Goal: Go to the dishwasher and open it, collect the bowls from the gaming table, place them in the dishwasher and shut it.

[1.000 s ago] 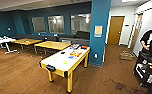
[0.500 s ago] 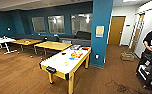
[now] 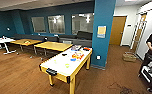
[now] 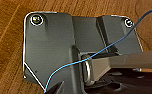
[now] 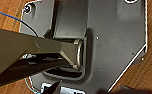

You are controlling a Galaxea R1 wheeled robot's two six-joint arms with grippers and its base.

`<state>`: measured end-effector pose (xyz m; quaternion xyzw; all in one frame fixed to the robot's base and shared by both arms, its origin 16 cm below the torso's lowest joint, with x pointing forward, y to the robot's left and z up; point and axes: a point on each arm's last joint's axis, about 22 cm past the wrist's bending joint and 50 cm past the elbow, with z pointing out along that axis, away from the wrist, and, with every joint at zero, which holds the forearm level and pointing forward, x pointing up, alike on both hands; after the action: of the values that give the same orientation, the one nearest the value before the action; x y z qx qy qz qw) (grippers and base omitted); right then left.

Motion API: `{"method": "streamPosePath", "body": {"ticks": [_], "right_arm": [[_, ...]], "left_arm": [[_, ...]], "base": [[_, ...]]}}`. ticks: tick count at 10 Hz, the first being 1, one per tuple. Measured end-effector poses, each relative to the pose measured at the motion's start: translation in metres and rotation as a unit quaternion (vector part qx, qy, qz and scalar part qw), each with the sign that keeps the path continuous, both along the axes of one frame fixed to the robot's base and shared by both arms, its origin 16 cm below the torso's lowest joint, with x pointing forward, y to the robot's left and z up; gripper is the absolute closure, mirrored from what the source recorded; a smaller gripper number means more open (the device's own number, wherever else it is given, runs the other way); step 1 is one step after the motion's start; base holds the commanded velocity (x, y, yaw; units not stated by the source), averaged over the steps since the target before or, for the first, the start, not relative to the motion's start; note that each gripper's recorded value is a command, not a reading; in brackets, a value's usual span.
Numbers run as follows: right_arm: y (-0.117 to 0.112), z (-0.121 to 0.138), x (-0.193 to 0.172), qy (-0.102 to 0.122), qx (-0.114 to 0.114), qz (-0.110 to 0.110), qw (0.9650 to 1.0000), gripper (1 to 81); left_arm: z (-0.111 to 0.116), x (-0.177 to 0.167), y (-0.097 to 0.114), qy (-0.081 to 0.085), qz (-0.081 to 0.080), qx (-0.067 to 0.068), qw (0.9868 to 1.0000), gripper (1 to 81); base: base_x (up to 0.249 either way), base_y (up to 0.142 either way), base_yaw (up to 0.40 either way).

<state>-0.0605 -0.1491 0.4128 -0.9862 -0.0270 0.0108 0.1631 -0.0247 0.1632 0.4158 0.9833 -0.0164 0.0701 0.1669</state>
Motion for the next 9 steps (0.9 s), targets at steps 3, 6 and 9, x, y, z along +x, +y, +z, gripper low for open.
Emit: {"method": "streamPosePath", "body": {"ticks": [3, 6, 9], "right_arm": [[0.0001, 0.0, 0.0007, -0.001, 0.0, 0.0, 1.0, 1.0], [-0.0003, 0.0, 0.0001, 0.0, 0.0, 0.0, 1.0, 1.0], [-0.0003, 0.0, 0.0, 0.0, 0.0, 0.0, 1.0, 1.0]], "left_arm": [[0.0, 0.0001, 0.0, 0.0, 0.0, 0.0, 1.0, 1.0], [0.0, -0.0003, -0.0003, 0.0, 0.0, 0.0, 1.0, 1.0], [-0.0002, -0.0004, 0.002, 0.0, 0.0, 0.001, 1.0, 1.0]], "base": [[0.121, 0.081, 0.0], [0.108, 0.096, 0.0], [0.103, 0.099, 0.0]]}}
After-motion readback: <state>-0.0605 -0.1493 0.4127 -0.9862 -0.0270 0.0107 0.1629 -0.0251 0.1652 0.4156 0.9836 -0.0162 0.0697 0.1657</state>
